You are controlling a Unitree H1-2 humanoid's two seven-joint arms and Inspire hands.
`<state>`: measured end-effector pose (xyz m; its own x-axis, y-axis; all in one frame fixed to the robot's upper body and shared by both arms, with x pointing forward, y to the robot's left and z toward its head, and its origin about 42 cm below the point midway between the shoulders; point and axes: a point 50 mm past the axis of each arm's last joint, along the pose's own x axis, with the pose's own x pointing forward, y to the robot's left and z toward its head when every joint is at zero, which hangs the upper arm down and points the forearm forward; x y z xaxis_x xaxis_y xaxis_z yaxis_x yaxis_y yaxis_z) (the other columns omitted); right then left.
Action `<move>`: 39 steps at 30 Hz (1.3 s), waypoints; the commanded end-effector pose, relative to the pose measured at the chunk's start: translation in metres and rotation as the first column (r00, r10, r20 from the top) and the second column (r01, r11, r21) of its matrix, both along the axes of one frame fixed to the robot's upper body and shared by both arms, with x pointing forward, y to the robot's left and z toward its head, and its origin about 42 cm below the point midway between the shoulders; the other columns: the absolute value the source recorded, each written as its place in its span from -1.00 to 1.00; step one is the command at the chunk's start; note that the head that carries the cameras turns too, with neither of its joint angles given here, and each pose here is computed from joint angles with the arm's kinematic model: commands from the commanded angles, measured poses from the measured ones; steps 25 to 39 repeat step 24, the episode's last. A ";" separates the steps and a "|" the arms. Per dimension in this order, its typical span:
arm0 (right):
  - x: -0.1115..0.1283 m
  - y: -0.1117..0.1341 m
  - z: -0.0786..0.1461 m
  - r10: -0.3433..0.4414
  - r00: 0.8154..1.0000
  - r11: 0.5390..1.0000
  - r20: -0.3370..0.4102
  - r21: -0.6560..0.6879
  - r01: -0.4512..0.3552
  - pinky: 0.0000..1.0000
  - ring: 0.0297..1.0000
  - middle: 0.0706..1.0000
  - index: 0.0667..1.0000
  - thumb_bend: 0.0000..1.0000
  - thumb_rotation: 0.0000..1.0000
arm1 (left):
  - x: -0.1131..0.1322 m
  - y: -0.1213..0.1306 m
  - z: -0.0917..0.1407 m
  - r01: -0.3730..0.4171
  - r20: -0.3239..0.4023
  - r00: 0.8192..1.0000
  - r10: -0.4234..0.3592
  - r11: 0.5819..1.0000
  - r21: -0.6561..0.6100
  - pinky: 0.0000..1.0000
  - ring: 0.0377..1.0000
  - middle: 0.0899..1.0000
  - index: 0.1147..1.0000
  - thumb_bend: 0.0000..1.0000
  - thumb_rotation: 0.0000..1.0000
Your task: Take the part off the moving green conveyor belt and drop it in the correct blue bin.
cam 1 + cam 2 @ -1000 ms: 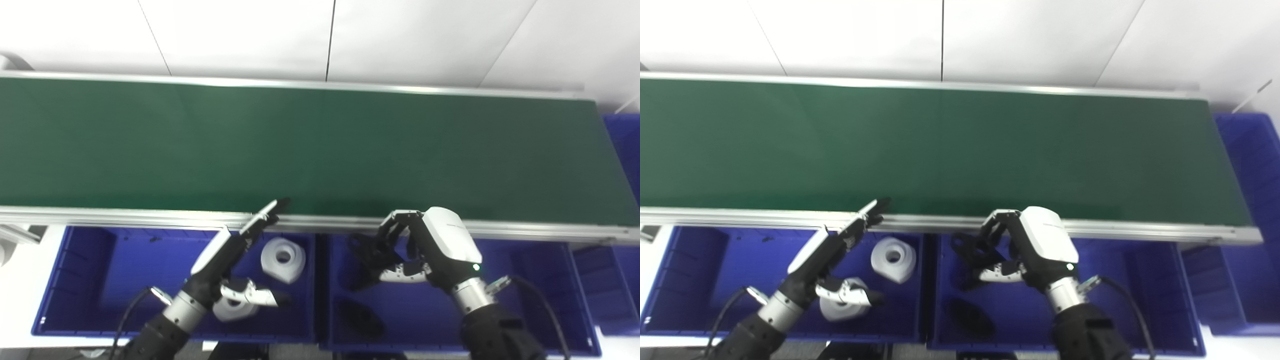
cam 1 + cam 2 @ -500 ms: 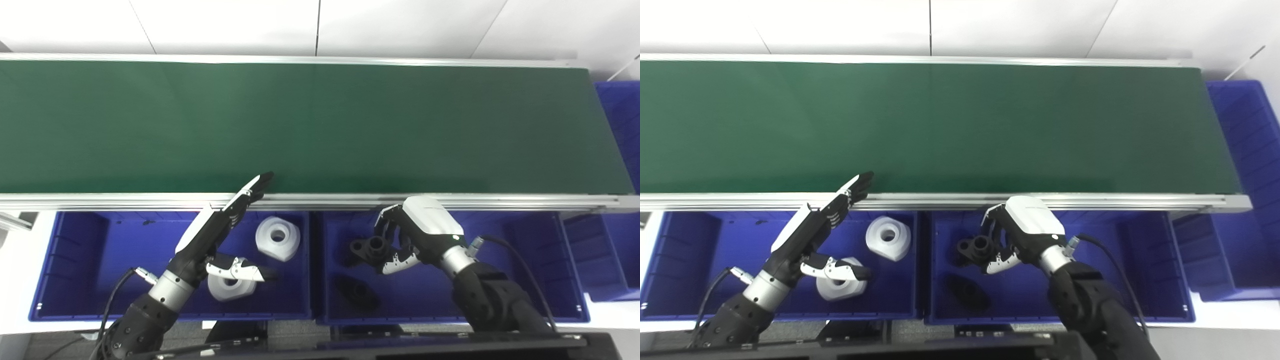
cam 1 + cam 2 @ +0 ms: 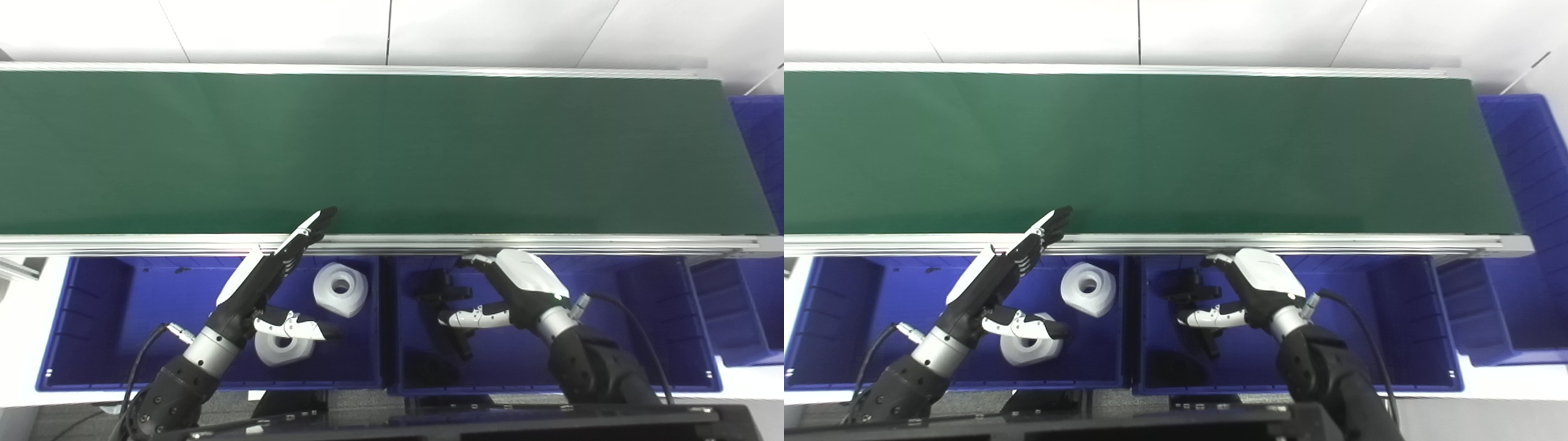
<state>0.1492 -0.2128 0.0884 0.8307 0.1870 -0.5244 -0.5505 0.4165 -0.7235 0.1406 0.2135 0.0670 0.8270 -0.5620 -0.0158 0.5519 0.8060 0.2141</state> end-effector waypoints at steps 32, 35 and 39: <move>-0.033 0.029 0.044 -0.143 0.975 0.881 0.169 0.470 0.048 0.35 0.61 0.77 0.87 0.49 -0.06 | 0.001 0.001 0.015 0.001 0.044 0.999 -0.001 1.000 0.003 0.91 0.98 0.99 0.94 0.64 -0.24; -0.033 0.029 0.044 -0.143 0.975 0.881 0.169 0.470 0.048 0.35 0.61 0.77 0.87 0.49 -0.06 | 0.001 0.001 0.015 0.001 0.044 0.999 -0.001 1.000 0.003 0.91 0.98 0.99 0.94 0.64 -0.24; -0.033 0.029 0.044 -0.143 0.975 0.881 0.169 0.470 0.048 0.35 0.61 0.77 0.87 0.49 -0.06 | 0.001 0.001 0.015 0.001 0.044 0.999 -0.001 1.000 0.003 0.91 0.98 0.99 0.94 0.64 -0.24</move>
